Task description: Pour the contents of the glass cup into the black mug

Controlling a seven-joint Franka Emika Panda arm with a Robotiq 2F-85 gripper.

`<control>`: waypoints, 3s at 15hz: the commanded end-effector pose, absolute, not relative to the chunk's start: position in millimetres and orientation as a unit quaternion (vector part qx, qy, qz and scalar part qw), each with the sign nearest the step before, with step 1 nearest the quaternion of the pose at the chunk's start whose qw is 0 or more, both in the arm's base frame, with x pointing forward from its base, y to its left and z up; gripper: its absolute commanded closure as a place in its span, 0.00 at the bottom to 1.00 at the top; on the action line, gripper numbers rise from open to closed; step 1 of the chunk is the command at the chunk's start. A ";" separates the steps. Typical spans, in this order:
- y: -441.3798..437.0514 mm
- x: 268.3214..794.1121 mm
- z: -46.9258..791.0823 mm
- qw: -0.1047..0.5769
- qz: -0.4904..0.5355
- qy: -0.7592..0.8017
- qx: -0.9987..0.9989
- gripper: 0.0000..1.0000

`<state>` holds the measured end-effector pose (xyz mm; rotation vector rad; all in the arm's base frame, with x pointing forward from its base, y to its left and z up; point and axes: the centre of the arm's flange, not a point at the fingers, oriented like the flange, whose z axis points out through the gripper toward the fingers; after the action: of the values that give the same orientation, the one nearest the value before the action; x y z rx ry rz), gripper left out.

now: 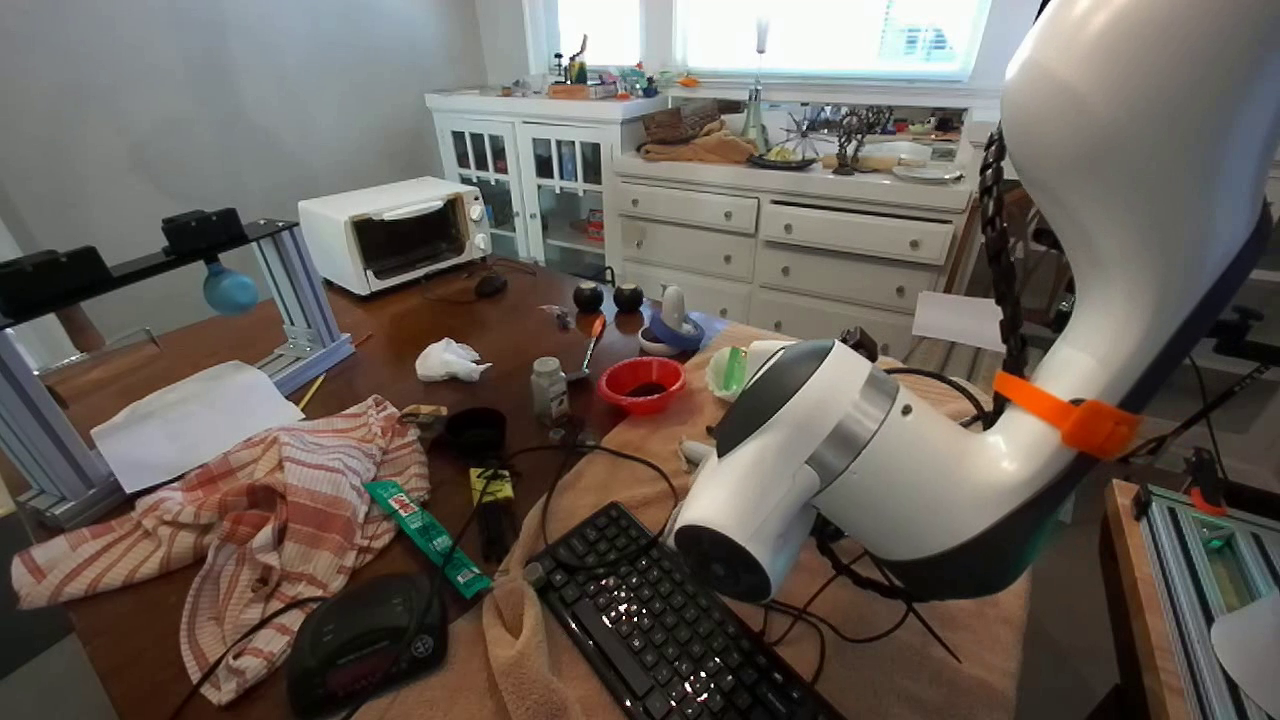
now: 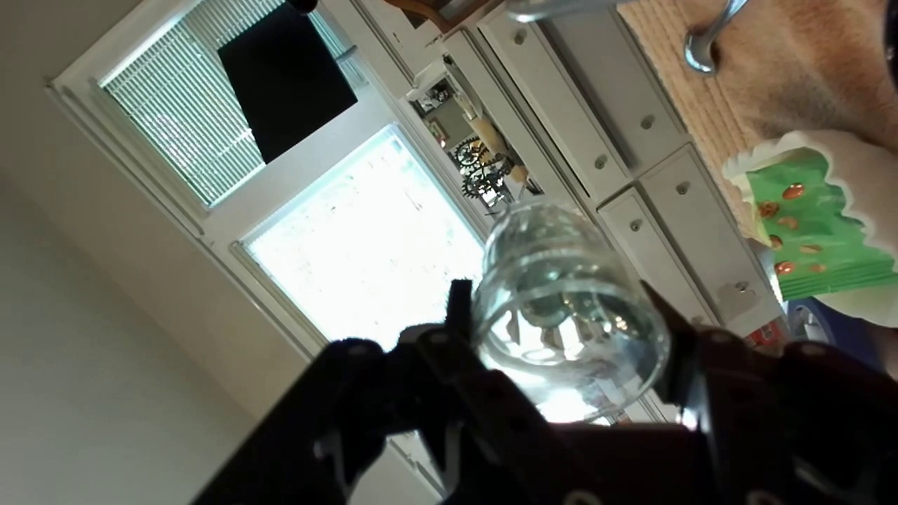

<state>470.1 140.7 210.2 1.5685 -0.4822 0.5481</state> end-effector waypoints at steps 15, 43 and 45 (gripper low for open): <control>148.5 468.9 202.6 0.658 0.273 -0.283 0.642 0.45; 159.8 519.6 164.7 0.737 0.315 -0.245 0.545 0.70; 168.0 518.2 164.2 0.743 0.316 -0.244 0.538 0.70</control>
<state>509.1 150.6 171.5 1.2285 -0.5669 0.6918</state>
